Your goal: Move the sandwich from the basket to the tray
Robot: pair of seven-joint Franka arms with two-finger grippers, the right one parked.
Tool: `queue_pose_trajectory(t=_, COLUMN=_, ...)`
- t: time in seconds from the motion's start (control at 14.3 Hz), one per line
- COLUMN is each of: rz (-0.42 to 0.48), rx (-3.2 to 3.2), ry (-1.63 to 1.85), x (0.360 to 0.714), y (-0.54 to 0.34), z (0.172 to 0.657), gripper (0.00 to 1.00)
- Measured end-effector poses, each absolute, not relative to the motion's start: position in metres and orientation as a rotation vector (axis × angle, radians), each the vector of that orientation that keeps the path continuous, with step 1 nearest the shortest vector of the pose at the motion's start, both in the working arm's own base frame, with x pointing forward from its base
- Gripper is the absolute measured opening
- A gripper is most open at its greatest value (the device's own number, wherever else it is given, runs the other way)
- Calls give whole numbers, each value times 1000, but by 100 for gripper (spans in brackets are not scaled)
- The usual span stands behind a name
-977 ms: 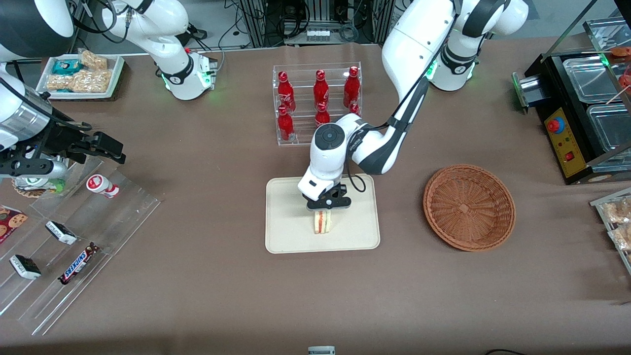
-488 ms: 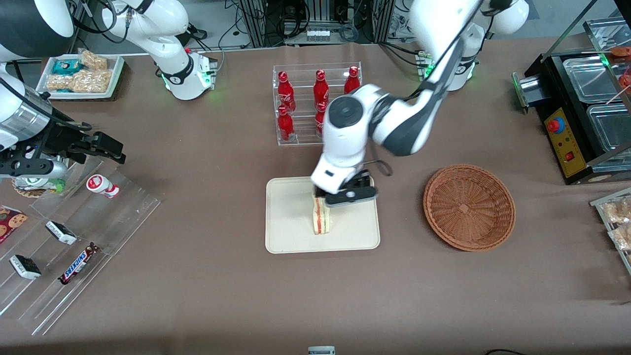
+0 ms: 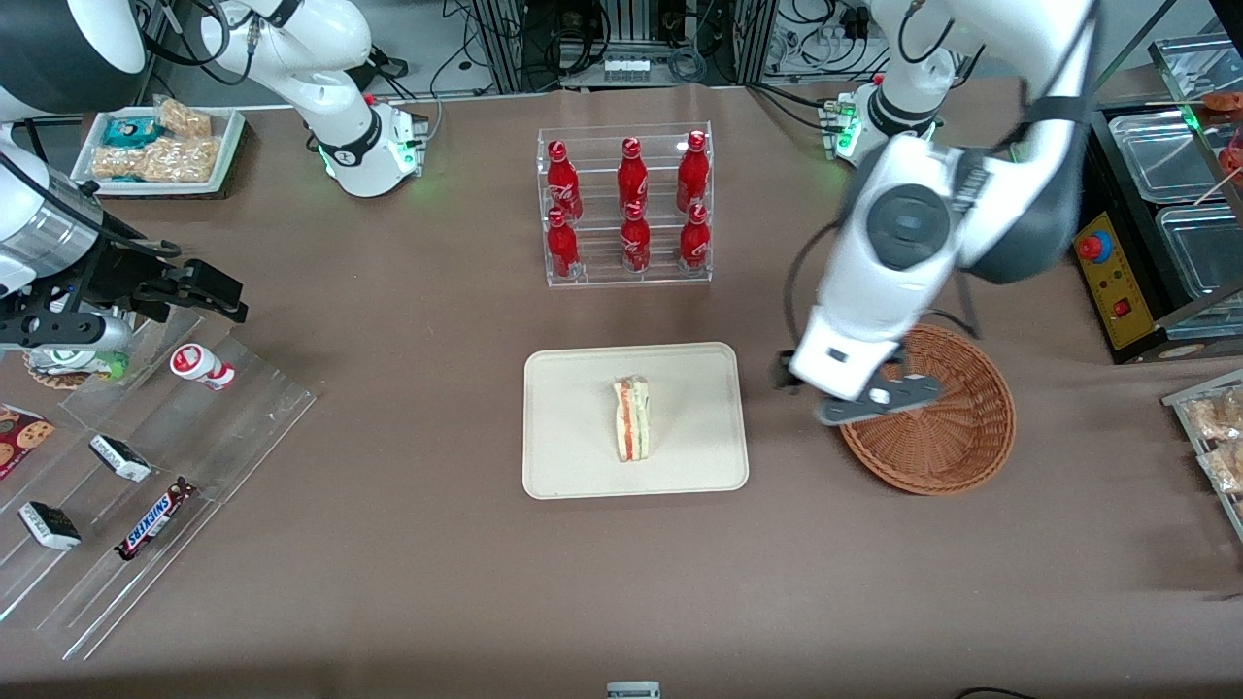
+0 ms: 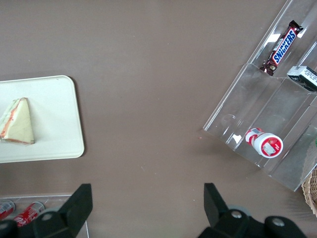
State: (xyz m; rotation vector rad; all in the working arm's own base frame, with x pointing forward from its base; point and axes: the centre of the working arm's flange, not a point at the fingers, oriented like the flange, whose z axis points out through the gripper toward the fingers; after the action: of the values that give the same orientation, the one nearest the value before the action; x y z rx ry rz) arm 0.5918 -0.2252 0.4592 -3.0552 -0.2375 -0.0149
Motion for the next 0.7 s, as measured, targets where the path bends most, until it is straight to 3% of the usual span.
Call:
queue_pose_trajectory(t=0.42, rz=56, rx=-3072, ry=62, x=560, y=-90, z=496, gripper=100)
queue_pose_trajectory(t=0.7, rz=44, rx=-3074, ry=233, x=537, y=-36, z=544, gripper=100)
